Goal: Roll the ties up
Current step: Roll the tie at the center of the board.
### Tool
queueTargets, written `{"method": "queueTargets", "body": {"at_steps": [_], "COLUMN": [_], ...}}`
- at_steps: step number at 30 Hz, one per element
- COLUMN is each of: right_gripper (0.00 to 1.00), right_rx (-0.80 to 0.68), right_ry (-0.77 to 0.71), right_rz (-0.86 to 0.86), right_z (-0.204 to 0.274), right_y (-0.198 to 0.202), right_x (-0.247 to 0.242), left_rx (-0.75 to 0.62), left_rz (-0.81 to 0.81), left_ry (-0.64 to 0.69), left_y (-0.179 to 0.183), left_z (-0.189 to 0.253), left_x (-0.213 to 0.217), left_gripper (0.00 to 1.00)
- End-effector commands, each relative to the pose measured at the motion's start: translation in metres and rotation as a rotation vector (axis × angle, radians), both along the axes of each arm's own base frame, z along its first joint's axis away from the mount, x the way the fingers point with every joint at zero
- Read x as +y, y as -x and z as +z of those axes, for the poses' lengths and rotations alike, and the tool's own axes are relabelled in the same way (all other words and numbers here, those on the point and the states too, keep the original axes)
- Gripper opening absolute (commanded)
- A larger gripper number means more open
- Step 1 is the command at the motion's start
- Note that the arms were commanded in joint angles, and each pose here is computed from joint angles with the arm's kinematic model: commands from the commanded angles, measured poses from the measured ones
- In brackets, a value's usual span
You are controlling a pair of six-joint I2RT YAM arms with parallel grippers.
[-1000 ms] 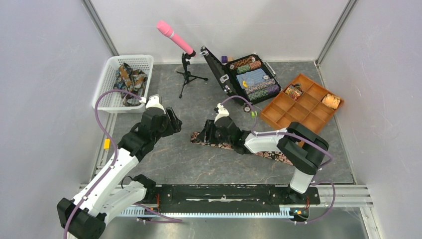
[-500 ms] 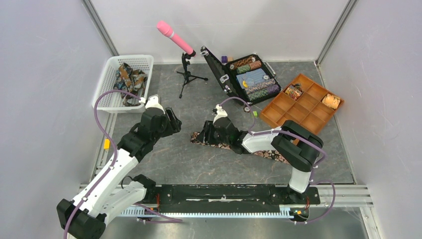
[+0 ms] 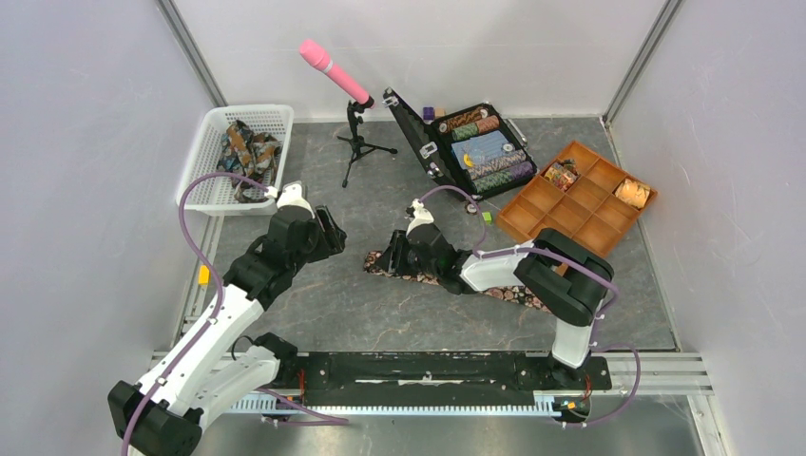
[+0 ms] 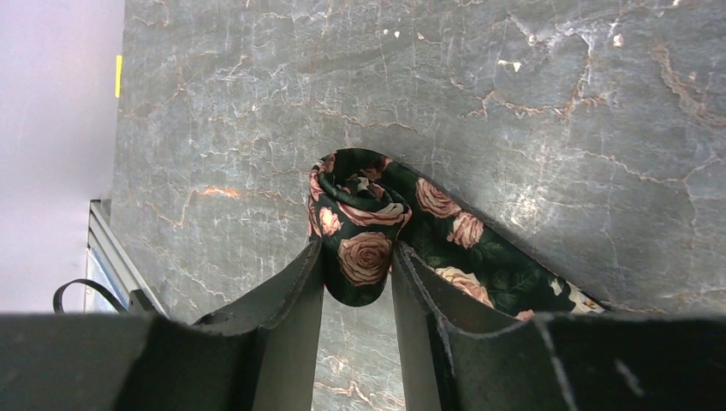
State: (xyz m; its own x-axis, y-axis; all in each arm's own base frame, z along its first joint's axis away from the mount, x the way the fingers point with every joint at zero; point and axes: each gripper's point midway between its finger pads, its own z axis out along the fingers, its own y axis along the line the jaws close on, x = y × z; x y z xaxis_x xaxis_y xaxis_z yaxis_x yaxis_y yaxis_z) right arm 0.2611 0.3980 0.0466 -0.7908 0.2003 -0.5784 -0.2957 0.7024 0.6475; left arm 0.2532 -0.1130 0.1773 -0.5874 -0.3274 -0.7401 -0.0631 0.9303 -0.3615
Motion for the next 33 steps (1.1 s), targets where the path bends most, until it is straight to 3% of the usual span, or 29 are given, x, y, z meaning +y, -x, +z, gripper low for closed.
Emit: {"method": "queueTargets", "body": {"at_steps": [1, 17, 33], "right_gripper": [0.40, 0.32, 0.31], "right_rx": [-0.020, 0.048, 0.079], "right_ry": [-0.073, -0.085, -0.009], "right_rz": [-0.021, -0.031, -0.033], "right_z": [0.012, -0.010, -0.035], "right_y": [-0.010, -0.001, 0.002], "right_x": [0.010, 0.007, -0.001], "left_rx": [-0.017, 0.000, 0.040], "left_rz": [0.000, -0.007, -0.043], "left_ry": [0.002, 0.003, 0.017], "left_y": [0.000, 0.000, -0.001], "left_z": [0.003, -0.003, -0.015], "left_x": [0.002, 0.001, -0.009], "left_gripper": [0.66, 0.66, 0.67]}}
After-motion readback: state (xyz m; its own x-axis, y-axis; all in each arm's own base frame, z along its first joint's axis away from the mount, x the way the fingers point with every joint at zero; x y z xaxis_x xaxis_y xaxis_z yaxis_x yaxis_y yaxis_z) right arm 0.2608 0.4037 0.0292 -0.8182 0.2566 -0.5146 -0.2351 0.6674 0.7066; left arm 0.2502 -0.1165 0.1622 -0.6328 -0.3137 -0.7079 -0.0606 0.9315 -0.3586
